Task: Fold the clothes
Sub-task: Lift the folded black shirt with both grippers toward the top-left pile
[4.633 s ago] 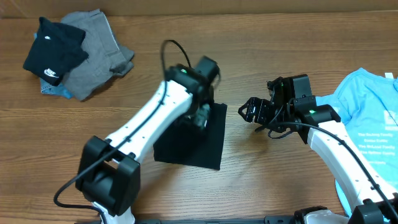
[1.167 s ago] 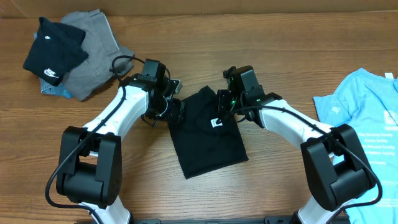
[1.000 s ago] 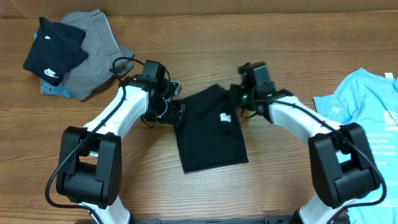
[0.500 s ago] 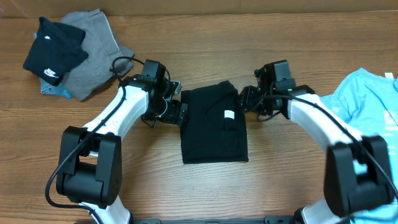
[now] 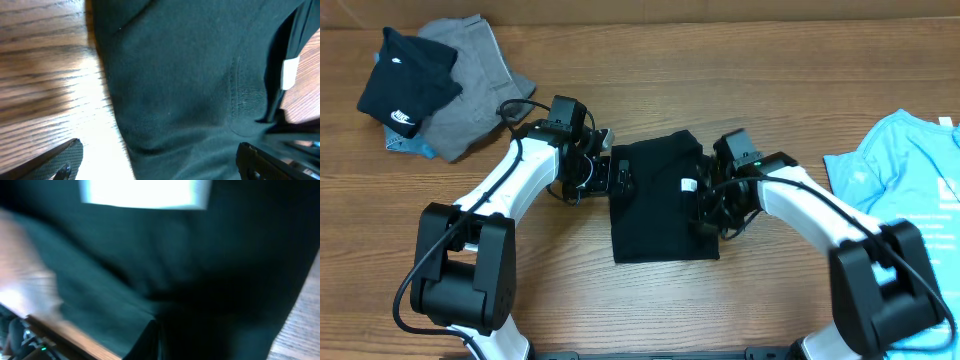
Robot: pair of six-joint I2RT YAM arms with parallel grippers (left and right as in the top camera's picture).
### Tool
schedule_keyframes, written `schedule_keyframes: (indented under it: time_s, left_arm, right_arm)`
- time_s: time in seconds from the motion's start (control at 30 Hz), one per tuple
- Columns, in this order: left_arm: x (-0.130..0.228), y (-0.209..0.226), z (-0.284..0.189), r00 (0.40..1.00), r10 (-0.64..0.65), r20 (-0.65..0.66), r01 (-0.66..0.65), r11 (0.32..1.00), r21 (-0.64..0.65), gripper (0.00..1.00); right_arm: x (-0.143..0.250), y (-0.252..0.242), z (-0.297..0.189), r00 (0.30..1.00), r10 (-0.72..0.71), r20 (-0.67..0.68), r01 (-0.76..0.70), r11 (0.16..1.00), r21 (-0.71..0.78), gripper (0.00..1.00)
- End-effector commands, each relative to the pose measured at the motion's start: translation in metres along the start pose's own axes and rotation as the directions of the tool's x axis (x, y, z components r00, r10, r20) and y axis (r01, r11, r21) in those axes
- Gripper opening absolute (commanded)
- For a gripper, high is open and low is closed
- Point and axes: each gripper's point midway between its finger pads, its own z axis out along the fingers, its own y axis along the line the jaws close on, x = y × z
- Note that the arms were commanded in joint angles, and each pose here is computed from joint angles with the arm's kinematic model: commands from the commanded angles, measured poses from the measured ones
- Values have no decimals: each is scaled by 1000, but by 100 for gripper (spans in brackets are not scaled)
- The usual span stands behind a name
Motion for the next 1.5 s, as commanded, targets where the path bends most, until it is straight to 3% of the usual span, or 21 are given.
schedule_keyframes:
  time_s: [0.0, 0.2, 0.33, 0.43, 0.7, 0.8, 0.87, 1.03, 1.07, 1.23, 1.47]
  left_arm:
    - [0, -4, -3, 998, -59, 7, 59, 998, 27, 100]
    - [1, 1, 14, 993, -116, -28, 116, 993, 33, 100]
    - [0, -7, 41, 989, -119, -85, 131, 980, 153, 100]
    - [7, -6, 58, 982, -132, -138, 156, 972, 174, 100]
    - [30, -32, 100, 970, -33, -241, 106, 948, 299, 98]
    - [39, -39, 107, 968, 36, -247, 41, 954, 298, 82]
    - [37, -42, 110, 971, 60, -232, 12, 955, 297, 64]
    - [30, -41, 112, 977, 76, -201, -15, 958, 286, 9]
    - [28, -39, 111, 978, 71, -195, -13, 958, 287, 4]
    - [-2, -34, 79, 989, 38, -140, 10, 946, 325, 4]
    - [-89, -43, -51, 987, 30, 155, -102, 872, 479, 4]
  right_arm:
    - [10, -28, 18, 988, 141, -68, -137, 989, 59, 4]
    - [11, -35, 20, 979, 185, -82, -179, 981, 69, 4]
    - [10, -35, 20, 980, 182, -78, -177, 982, 67, 5]
    - [10, -34, 20, 981, 181, -76, -176, 982, 66, 5]
    - [10, -34, 20, 981, 177, -77, -172, 983, 65, 5]
    - [10, -34, 20, 981, 177, -77, -172, 983, 65, 5]
    - [10, -34, 20, 981, 177, -77, -172, 983, 65, 5]
    - [11, -34, 20, 980, 181, -81, -175, 982, 68, 4]
    - [10, -34, 17, 979, 185, -81, -179, 981, 68, 4]
    - [-2, -24, -24, 980, 198, -18, -197, 980, 32, 4]
    - [-18, 11, -118, 971, 109, 211, -97, 993, -66, 25]
